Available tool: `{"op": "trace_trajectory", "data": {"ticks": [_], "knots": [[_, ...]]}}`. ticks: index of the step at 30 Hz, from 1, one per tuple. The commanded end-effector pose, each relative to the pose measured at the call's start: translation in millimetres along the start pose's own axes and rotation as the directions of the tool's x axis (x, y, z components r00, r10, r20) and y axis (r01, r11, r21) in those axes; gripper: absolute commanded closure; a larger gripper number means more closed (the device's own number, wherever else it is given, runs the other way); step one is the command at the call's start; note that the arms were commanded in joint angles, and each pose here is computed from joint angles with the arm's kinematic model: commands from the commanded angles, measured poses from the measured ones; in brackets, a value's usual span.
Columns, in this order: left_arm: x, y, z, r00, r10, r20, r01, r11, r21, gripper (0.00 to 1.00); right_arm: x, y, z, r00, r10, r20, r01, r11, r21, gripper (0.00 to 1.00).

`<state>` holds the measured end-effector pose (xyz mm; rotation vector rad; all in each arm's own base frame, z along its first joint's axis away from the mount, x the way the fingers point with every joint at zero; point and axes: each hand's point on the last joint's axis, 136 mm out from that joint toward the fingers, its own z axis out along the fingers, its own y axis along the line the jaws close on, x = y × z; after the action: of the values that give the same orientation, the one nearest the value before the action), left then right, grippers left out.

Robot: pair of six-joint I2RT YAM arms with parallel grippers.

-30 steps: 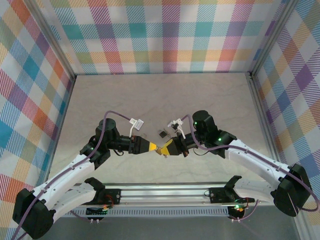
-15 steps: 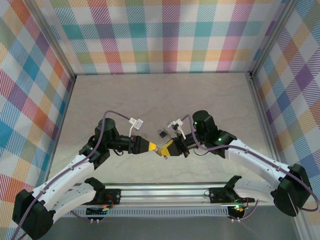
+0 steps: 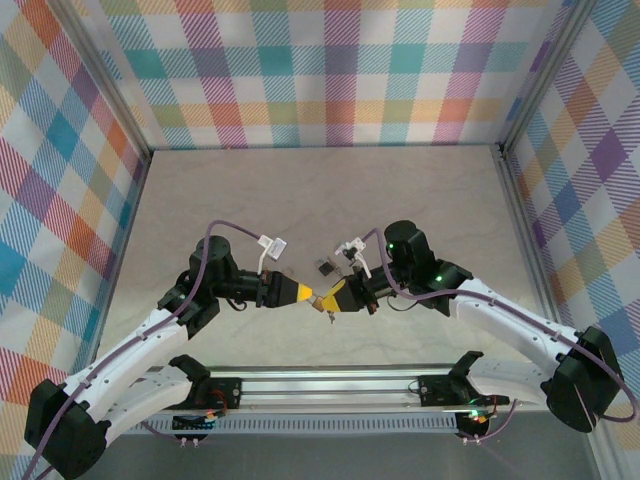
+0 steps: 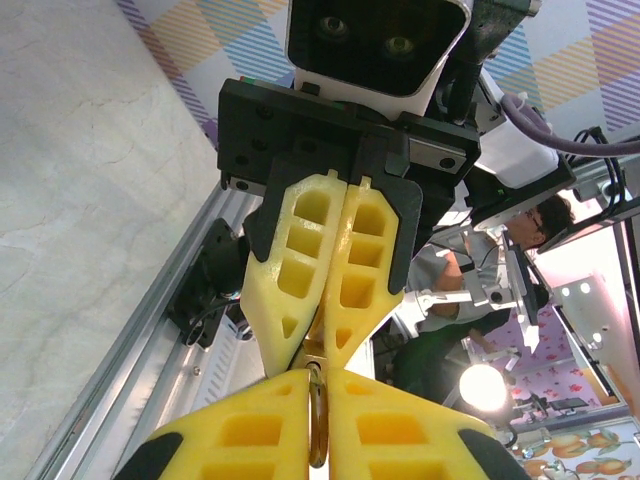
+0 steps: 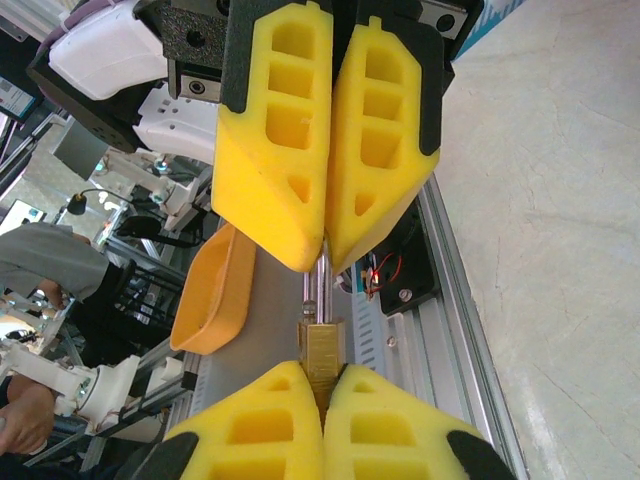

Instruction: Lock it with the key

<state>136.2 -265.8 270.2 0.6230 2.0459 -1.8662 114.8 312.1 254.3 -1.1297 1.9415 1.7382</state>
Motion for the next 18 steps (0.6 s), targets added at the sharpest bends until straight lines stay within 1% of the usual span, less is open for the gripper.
{"op": "trace_trajectory", "data": {"ticks": [1, 7, 18], "knots": [[-1, -13, -1, 0.999, 0.042, -0.005, -0.042, 0.999, 0.02, 0.91, -6, 6, -1, 0.999, -0.037, 0.014, 0.038, 0.999, -0.028, 1.0], [3, -10, 0, 0.999, 0.049, -0.018, -0.049, 0.999, 0.003, 1.0, -9, 10, -1, 0.999, -0.035, 0.019, 0.035, 0.998, -0.045, 1.0], [9, -6, 1, 0.997, 0.076, -0.033, -0.077, 0.996, -0.041, 1.0, -23, 12, -2, 0.999, 0.017, 0.035, -0.016, 0.999, -0.028, 1.0]]}}
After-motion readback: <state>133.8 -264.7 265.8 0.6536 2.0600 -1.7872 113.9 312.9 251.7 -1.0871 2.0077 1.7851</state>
